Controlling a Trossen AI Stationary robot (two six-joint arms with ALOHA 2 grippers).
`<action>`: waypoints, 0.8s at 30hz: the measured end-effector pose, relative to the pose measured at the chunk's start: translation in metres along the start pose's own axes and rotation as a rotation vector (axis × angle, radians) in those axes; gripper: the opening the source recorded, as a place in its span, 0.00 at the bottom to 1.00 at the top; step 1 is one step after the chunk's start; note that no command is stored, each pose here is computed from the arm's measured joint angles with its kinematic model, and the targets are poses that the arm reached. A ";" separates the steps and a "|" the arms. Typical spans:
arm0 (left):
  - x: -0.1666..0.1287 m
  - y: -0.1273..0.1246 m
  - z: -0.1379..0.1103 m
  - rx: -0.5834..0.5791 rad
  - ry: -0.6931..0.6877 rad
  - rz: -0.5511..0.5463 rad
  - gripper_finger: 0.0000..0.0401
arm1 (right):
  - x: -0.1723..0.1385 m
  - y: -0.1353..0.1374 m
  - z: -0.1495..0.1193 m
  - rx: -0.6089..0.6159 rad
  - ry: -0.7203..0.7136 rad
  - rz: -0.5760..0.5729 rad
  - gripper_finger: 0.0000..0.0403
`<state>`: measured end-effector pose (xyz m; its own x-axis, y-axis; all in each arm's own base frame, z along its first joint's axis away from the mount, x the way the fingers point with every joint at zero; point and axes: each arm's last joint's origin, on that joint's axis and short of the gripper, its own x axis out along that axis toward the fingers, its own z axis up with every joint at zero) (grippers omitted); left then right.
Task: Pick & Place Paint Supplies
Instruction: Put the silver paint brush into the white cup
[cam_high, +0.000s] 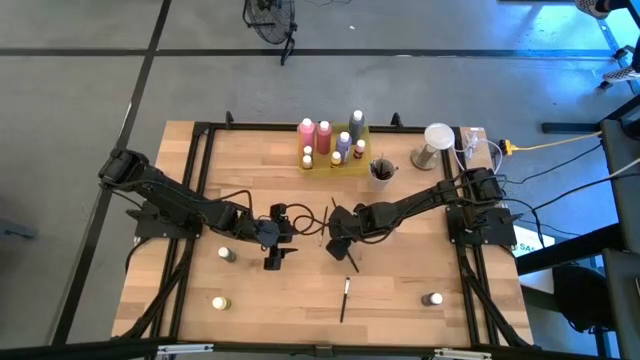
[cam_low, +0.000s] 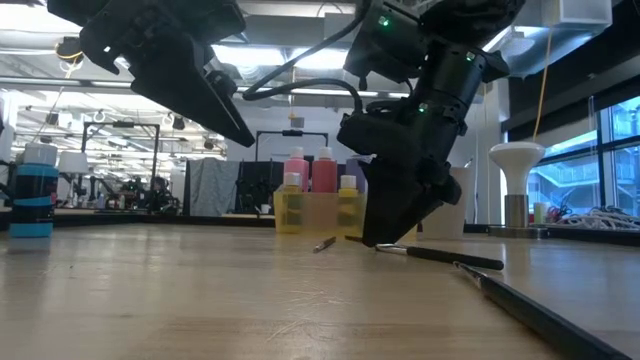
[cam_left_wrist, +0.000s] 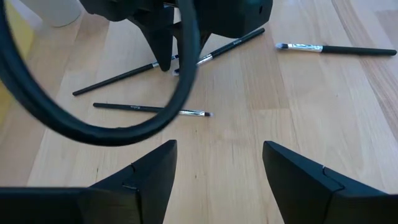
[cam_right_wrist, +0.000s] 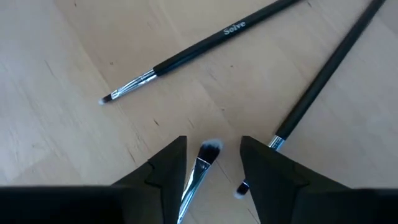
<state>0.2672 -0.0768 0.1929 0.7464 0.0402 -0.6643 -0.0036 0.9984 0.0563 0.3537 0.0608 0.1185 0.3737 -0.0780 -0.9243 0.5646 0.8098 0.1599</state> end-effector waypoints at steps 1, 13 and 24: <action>0.000 0.000 0.000 0.000 0.000 0.000 0.58 | 0.000 0.000 0.000 0.014 0.001 -0.002 0.38; 0.000 0.000 0.000 -0.002 0.000 0.000 0.59 | 0.000 -0.003 0.000 0.016 0.023 -0.011 0.23; 0.000 0.000 0.000 -0.001 0.000 0.000 0.59 | 0.000 -0.006 0.000 0.046 0.048 -0.012 0.09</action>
<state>0.2672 -0.0768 0.1929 0.7464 0.0402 -0.6643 -0.0040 0.9984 0.0558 0.3509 0.0559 0.1174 0.3318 -0.0588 -0.9415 0.6022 0.7815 0.1633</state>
